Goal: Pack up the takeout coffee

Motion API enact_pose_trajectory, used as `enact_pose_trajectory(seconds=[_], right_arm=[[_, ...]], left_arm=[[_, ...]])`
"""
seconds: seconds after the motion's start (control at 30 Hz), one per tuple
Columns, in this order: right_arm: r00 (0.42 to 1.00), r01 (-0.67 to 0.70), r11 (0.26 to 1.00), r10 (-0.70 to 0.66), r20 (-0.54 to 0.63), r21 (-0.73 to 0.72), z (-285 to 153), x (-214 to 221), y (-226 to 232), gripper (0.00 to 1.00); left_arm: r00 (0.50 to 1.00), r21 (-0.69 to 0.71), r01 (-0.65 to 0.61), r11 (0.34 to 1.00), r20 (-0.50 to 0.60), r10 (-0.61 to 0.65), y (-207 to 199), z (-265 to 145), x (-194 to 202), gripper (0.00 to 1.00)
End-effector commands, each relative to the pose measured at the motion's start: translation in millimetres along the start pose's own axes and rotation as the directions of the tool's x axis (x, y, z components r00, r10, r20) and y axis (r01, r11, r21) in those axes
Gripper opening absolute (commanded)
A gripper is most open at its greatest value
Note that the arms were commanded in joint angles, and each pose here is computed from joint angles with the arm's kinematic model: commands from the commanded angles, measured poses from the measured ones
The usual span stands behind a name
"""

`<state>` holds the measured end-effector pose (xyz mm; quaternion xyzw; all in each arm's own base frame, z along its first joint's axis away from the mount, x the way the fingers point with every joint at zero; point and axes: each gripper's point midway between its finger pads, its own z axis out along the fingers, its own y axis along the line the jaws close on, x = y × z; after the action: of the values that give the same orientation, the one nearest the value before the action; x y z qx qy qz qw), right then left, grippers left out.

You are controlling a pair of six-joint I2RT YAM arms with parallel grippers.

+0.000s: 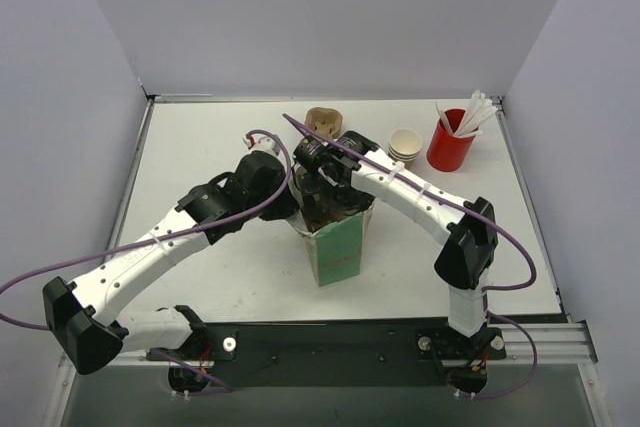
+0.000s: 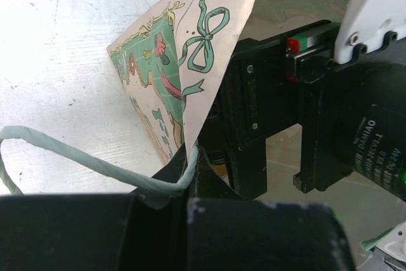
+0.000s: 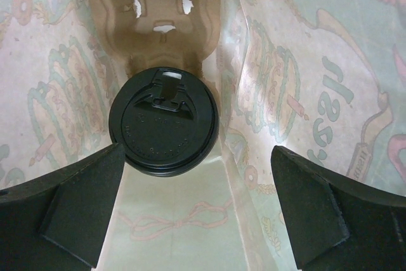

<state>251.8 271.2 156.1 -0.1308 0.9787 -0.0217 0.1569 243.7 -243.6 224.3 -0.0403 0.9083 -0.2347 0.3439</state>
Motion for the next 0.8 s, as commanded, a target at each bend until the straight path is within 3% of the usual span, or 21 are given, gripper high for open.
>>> enact_pose_trajectory(seconds=[0.0, 0.77], right_arm=[[1.000, -0.017, 1.000, 0.017, 0.004, 0.024, -20, 0, -15, 0.93], [0.999, -0.022, 1.000, 0.022, 0.039, 0.000, -42, -7, -17, 0.93]], left_arm=[[0.999, -0.015, -0.026, 1.000, -0.020, 0.026, 4, -3, 1, 0.00], [0.999, -0.033, -0.028, 0.999, -0.027, 0.027, 4, 1, -2, 0.00]])
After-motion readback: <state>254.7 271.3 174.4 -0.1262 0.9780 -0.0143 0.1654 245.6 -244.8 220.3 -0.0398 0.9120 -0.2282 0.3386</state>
